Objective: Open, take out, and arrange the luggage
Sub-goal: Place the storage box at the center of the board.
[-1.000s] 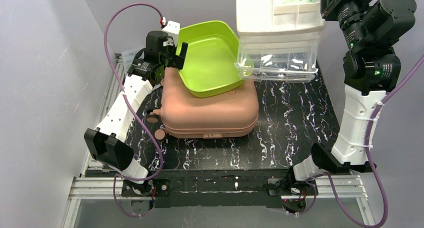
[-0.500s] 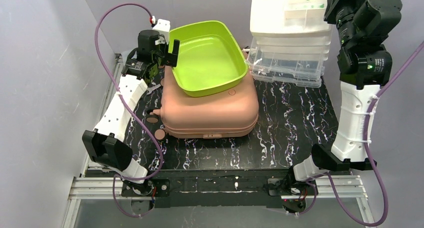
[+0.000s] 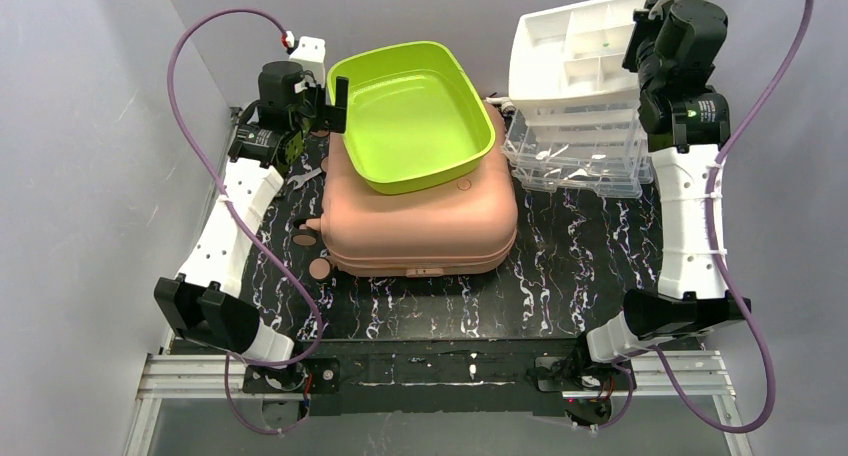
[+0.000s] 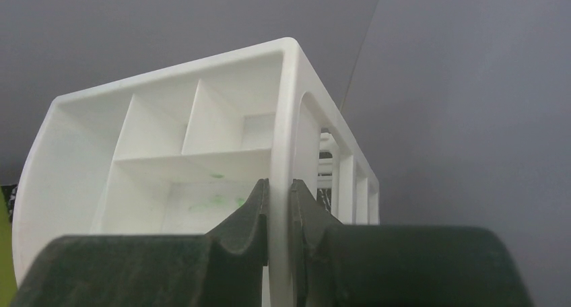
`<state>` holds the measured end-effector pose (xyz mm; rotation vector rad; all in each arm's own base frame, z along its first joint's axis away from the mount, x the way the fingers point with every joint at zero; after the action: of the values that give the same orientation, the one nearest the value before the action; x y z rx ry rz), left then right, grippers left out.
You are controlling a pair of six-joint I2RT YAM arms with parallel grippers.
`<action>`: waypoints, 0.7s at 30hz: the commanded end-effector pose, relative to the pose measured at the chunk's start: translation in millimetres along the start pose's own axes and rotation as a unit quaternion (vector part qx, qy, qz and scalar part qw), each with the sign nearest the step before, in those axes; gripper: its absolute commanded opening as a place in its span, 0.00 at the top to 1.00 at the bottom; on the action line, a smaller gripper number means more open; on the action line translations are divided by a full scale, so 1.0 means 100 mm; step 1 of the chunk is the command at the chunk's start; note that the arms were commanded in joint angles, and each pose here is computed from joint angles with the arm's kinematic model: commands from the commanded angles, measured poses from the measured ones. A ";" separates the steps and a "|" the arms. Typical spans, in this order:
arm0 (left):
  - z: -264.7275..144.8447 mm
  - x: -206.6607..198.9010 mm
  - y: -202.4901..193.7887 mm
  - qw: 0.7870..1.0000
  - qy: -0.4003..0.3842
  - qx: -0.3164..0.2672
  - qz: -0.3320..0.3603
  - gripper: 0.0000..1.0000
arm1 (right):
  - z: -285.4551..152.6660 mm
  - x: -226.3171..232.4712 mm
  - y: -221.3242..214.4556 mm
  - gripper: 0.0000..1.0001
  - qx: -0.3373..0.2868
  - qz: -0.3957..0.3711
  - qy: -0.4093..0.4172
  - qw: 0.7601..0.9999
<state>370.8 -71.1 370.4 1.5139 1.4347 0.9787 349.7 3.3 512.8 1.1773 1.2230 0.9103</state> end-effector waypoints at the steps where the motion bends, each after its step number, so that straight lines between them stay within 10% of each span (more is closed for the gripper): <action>1: -0.18 0.03 0.10 1.000 -0.007 -0.027 -0.012 0.02 | -0.27 -0.32 0.63 0.99 -0.163 0.040 -0.080 0.983; 21: -0.26 0.03 0.14 0.999 -0.015 -0.036 -0.019 0.02 | 0.30 -0.82 -0.34 0.99 -0.096 0.117 -0.154 0.976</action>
<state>366.8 -70.5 372.9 1.5005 1.4200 0.9641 375.2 -83.5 450.8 1.3527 1.0156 0.7730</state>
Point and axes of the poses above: each gripper's point midway between its finger pads, its own z axis out along the fingers, its own x axis along the line the jaws close on, y = z × x, the point moved 7 cm from there along -z, back along the fingers, and after that the axes turned 9 degrees about -z, right-handed, at the moved point
